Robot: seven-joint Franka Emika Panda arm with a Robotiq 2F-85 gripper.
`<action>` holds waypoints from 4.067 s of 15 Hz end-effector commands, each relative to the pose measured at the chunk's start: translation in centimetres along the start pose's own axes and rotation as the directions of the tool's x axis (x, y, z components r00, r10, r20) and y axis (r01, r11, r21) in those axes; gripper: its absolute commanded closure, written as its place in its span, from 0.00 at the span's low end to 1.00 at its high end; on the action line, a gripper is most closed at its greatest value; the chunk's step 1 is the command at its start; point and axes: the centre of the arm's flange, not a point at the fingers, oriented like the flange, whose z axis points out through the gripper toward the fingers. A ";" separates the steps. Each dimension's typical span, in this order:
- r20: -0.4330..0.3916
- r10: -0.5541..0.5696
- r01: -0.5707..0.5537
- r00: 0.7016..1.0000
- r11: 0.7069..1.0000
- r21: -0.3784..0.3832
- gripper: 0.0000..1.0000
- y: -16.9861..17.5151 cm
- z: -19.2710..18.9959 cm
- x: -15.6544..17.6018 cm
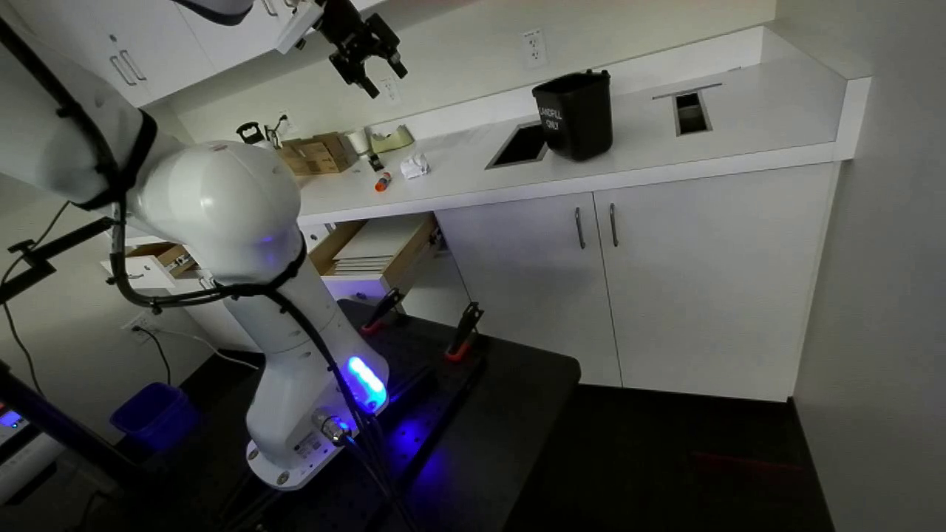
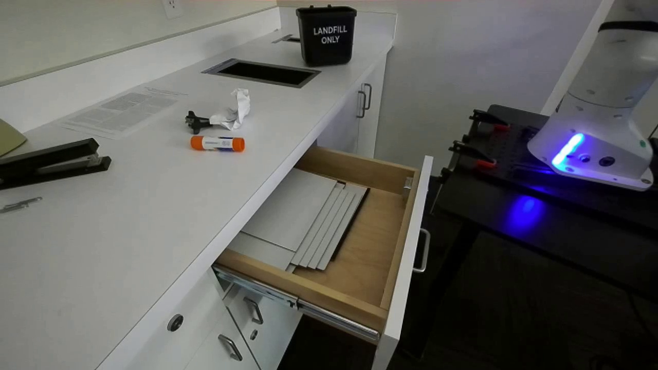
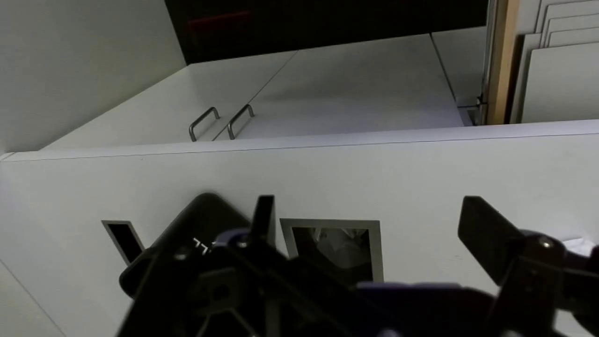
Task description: Put the white paper in the black bin then put the orange object in the open drawer then close the drawer
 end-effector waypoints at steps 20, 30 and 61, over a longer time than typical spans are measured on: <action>-0.086 -0.154 0.168 0.984 0.967 0.191 0.00 -15.6 9.2 8.1; 0.087 0.309 -0.320 0.947 0.890 0.325 0.00 -19.0 17.3 17.2; 0.007 0.604 -0.585 0.797 0.769 0.257 0.99 -20.6 17.1 16.8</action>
